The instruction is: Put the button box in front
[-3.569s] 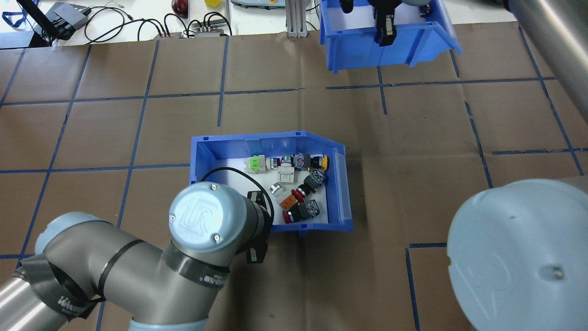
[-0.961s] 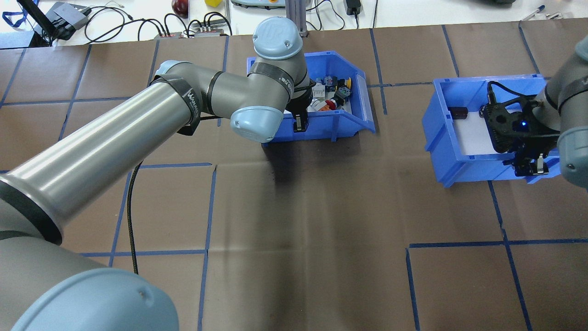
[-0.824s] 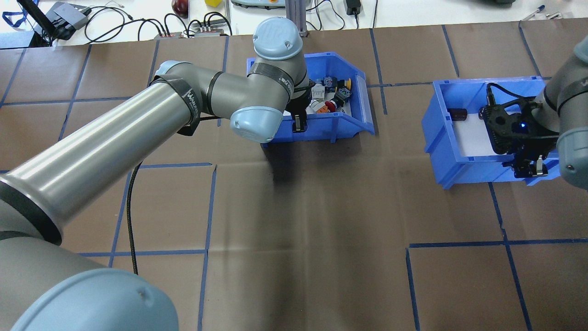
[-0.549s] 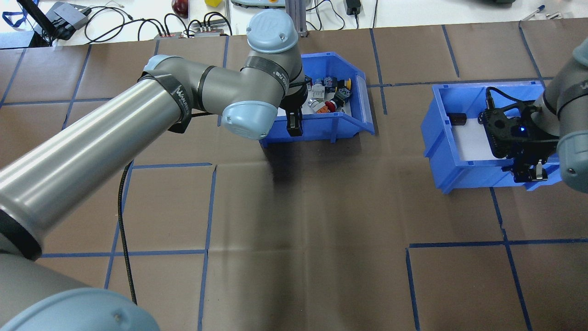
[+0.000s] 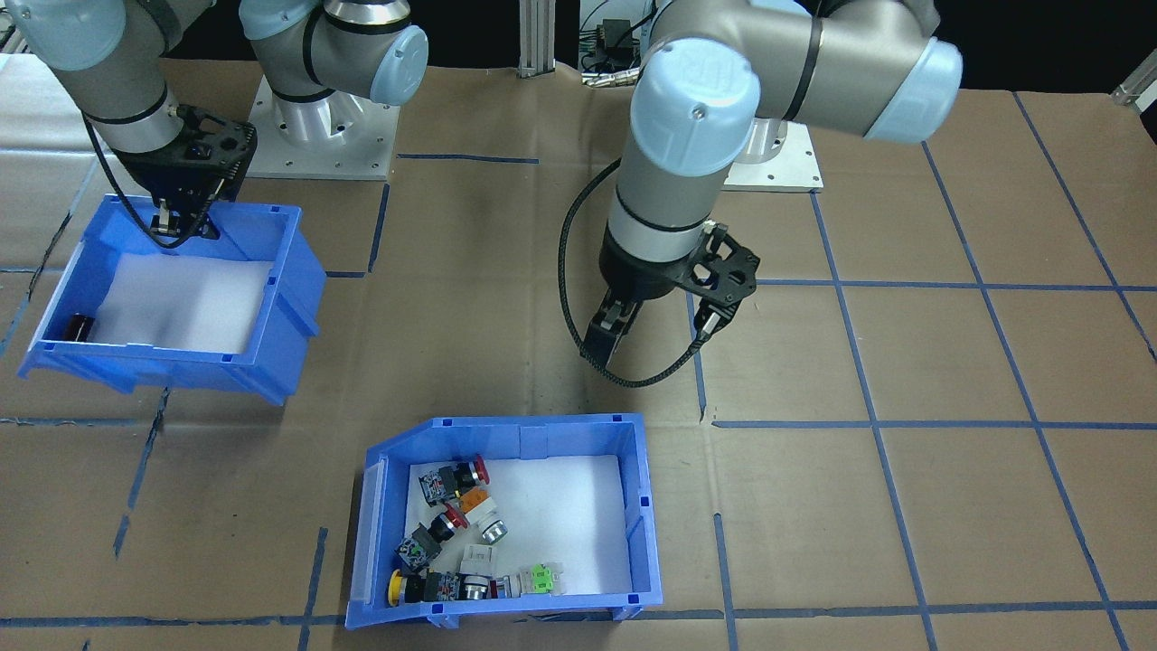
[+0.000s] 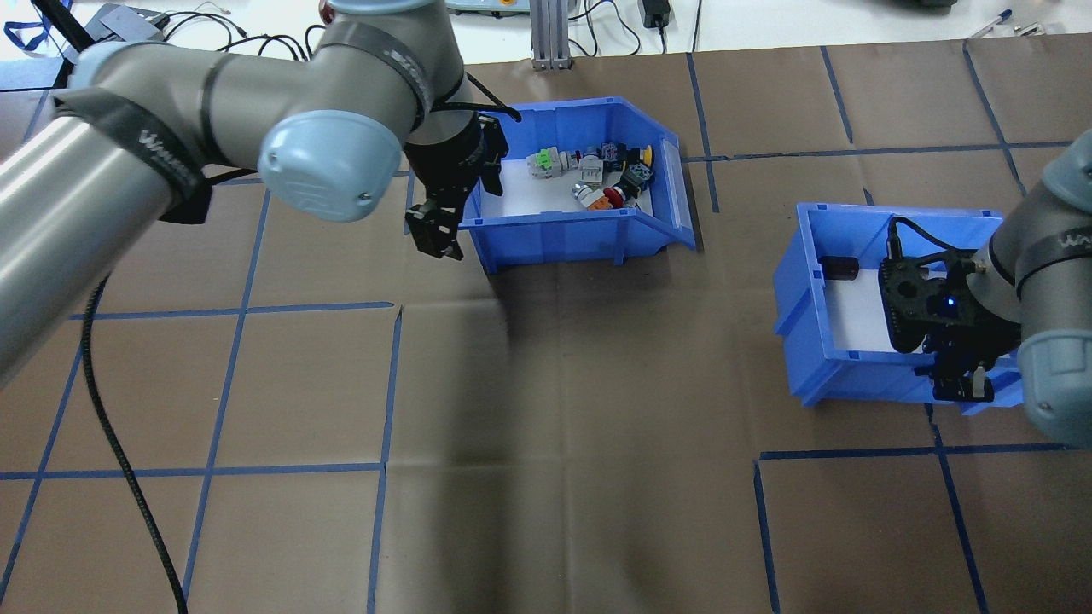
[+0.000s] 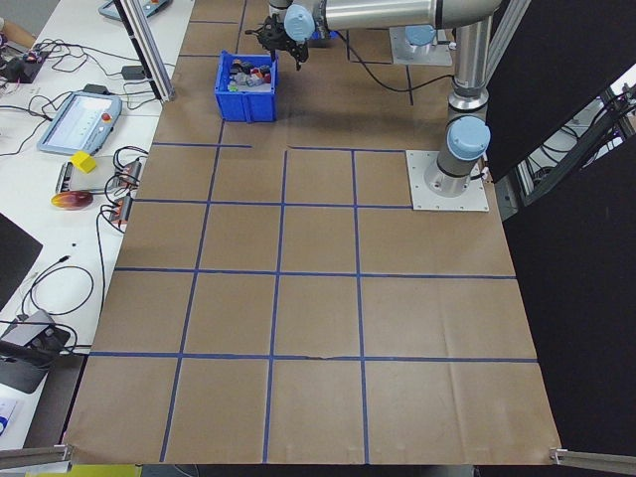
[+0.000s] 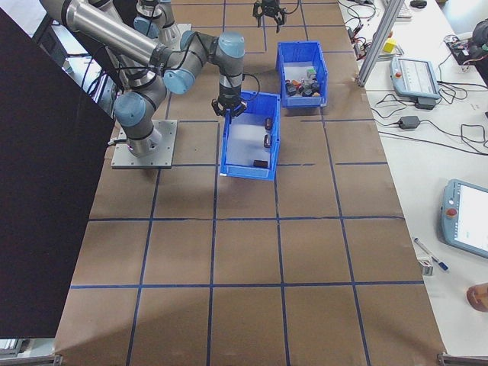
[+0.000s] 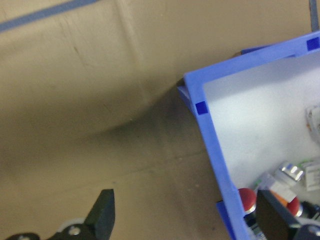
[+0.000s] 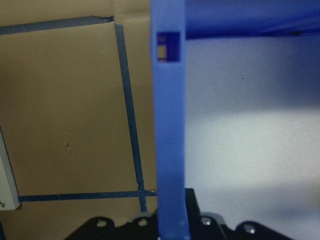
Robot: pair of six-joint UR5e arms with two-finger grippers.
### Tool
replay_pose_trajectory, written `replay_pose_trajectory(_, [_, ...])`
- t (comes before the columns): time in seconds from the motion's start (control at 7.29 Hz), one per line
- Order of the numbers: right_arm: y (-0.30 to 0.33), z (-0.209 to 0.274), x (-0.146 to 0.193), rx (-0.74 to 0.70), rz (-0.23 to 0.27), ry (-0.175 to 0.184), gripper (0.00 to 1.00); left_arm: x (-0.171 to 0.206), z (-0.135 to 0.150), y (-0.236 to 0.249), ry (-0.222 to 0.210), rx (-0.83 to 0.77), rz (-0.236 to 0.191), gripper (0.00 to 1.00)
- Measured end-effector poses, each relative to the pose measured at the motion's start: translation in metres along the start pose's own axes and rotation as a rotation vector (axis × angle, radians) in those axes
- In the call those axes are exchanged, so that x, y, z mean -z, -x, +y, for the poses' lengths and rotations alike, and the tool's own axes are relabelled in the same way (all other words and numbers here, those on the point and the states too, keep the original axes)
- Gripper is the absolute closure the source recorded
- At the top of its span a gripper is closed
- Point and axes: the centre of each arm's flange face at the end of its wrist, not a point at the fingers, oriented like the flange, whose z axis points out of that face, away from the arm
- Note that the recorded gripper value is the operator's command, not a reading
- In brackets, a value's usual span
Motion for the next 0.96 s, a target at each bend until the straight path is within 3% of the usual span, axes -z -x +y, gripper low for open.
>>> replay_pose_trajectory(0.14, [0.015,-0.012,-0.002,-0.003,0.006,0.000,0.93,0.030,-0.014,0.033,0.016,-0.173,-0.025,0.01])
replay_pose_trajectory(0.41, [0.037,-0.060,-0.004,0.002,0.011,0.003,0.92,0.075,-0.028,0.076,0.010,-0.556,-0.005,0.01])
replay_pose_trajectory(0.69, [0.063,-0.121,-0.003,-0.001,0.022,0.010,0.91,0.084,-0.031,0.085,0.002,-0.930,0.013,0.01])
replay_pose_trajectory(0.96, [0.093,-0.174,0.000,0.006,0.050,0.012,0.90,0.077,-0.031,0.085,0.028,-1.068,0.030,0.01])
